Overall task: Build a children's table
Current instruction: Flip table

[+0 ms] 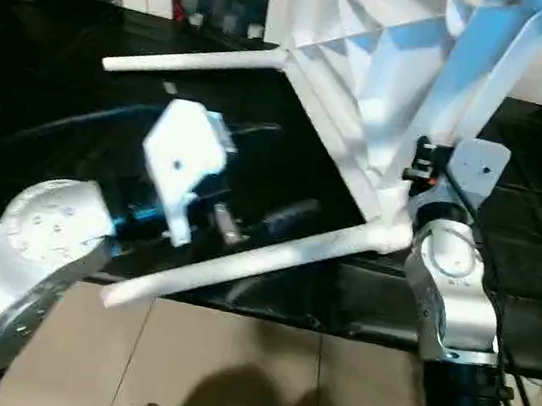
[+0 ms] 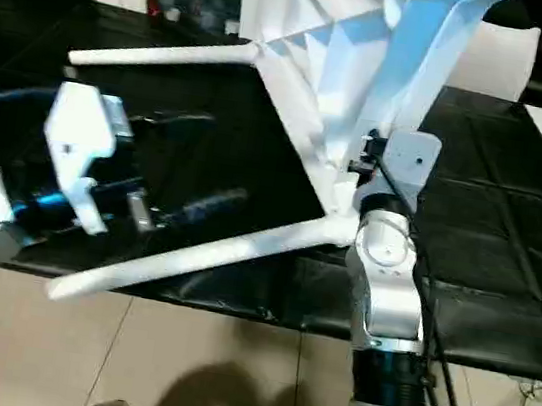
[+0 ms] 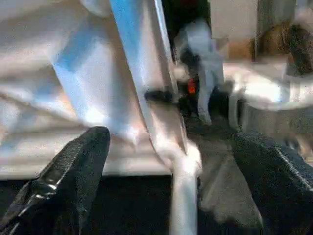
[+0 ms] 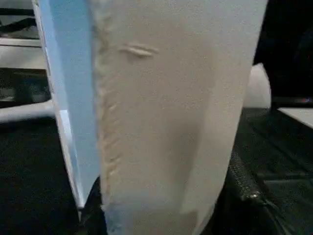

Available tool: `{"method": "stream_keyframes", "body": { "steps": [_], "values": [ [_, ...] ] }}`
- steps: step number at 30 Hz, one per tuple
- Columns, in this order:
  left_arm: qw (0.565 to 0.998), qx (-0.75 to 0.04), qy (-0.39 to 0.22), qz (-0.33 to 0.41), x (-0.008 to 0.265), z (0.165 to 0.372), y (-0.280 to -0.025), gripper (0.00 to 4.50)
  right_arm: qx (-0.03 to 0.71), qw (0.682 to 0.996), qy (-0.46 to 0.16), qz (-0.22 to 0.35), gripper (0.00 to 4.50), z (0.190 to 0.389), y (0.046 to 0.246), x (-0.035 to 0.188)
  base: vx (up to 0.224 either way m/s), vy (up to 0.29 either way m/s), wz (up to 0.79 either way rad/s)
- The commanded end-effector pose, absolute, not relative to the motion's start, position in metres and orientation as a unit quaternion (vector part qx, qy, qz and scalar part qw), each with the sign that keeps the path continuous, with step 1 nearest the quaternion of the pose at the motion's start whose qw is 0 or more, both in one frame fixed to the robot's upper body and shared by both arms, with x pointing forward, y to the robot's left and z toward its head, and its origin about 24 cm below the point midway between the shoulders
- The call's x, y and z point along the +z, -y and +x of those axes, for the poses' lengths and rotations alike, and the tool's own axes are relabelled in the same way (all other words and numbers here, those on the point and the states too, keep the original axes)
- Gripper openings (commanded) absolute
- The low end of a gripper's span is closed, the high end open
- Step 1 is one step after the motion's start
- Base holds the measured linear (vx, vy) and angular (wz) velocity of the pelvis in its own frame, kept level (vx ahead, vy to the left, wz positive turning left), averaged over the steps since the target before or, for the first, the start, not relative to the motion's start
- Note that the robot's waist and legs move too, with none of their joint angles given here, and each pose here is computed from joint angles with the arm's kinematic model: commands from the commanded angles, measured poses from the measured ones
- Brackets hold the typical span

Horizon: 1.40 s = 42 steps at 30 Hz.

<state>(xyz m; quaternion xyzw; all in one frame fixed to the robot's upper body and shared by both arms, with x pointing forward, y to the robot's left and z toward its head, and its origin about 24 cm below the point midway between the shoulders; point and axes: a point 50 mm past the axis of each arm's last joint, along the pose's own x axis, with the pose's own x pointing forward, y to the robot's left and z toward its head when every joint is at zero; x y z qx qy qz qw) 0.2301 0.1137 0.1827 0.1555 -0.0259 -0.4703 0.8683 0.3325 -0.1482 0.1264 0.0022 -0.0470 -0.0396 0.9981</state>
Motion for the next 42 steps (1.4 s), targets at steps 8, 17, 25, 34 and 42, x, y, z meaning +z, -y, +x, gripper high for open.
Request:
{"method": "stream_keyframes", "body": {
  "steps": [8,17,25,34,42],
  "values": [
    [0.846,-0.475,-0.176,0.165,0.107,0.217,-0.114,4.50,0.003,0.999,0.002,0.032,2.19,0.332,0.137,0.116,0.000,0.000,0.00],
    [0.841,-0.393,-0.186,0.323,0.089,0.237,-0.139,4.50,0.029,0.999,-0.008,0.028,2.68,0.332,0.138,0.120,0.000,0.000,0.00],
    [0.824,-0.342,-0.212,0.399,0.079,0.242,-0.176,4.50,0.038,0.999,-0.022,0.015,2.68,0.327,0.143,0.113,0.000,0.000,0.00],
    [0.825,-0.283,-0.207,0.443,0.081,0.249,-0.209,4.50,0.008,0.999,-0.036,0.001,2.68,0.320,0.160,0.106,0.000,0.000,0.00],
    [0.835,-0.234,-0.199,0.456,0.088,0.256,-0.232,4.50,-0.010,0.999,-0.037,0.000,2.68,0.314,0.166,0.105,0.000,0.000,0.00]
  ]
}}
